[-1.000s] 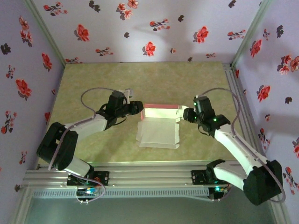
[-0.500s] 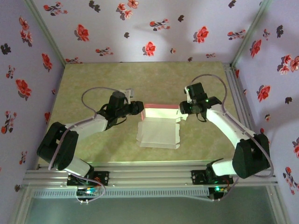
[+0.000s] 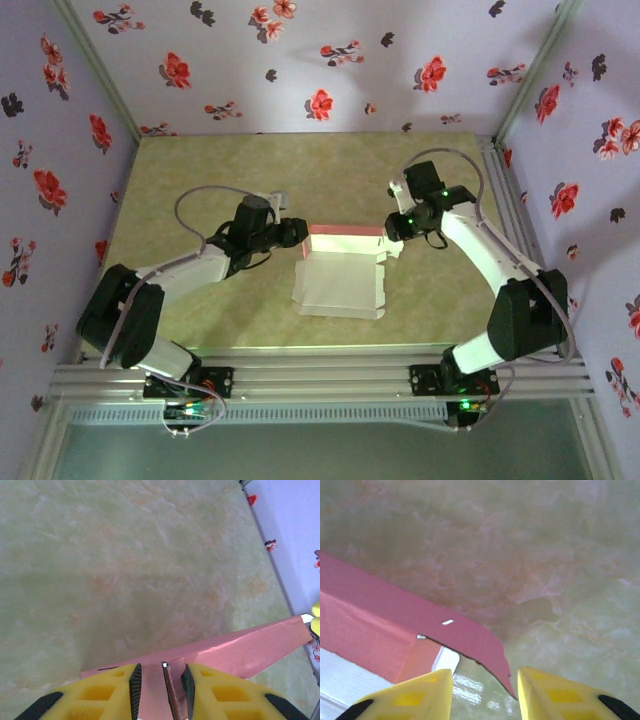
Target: Fold the paper box
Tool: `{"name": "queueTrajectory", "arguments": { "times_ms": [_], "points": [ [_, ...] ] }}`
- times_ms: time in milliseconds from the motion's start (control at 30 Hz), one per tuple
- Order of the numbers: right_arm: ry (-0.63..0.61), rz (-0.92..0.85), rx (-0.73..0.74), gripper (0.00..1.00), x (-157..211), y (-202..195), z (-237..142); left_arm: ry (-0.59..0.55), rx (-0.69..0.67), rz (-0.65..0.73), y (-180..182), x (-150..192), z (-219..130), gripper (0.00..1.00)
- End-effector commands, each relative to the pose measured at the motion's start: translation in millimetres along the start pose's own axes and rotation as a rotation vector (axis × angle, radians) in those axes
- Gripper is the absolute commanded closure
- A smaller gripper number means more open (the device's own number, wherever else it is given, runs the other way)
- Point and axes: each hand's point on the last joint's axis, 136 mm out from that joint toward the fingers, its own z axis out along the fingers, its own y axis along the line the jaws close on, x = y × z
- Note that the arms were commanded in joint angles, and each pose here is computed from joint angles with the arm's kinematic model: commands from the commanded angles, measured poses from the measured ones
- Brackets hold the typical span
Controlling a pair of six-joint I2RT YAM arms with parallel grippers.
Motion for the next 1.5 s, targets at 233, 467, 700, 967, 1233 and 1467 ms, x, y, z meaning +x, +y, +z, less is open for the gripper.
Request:
{"name": "queueTrajectory", "arguments": {
  "times_ms": [233, 467, 700, 967, 1233, 1467],
  "points": [
    [0.073, -0.035, 0.019, 0.64, 11.2, -5.4, 5.3, 0.132, -0.129, -0.019, 30.4, 39.8, 3.3, 0.69],
    [0.076, -0.03, 0.02, 0.73, 10.6, -6.2, 11.2, 0.137, -0.128, -0.016, 29.2, 39.1, 3.1, 0.7],
    [0.059, 0.009, 0.053, 0.83, 7.1, -9.2, 3.4, 0.135, -0.122, -0.034, 27.8, 40.2, 5.6, 0.7],
    [-0.019, 0.081, 0.097, 0.95, 5.5, 4.2, -11.1, 0.113, -0.148, -0.063, 21.1, 41.5, 4.7, 0.7],
    [-0.062, 0.213, 0.046, 0.99, 3.7, 21.2, -15.3, 0.082, -0.238, -0.029, 19.0, 43.9, 1.7, 0.7],
    [-0.058, 0.318, 0.007, 0.99, 0.6, 27.0, -12.9, 0.08, -0.244, -0.004, 11.0, 47.9, 3.5, 0.71]
  ]
}}
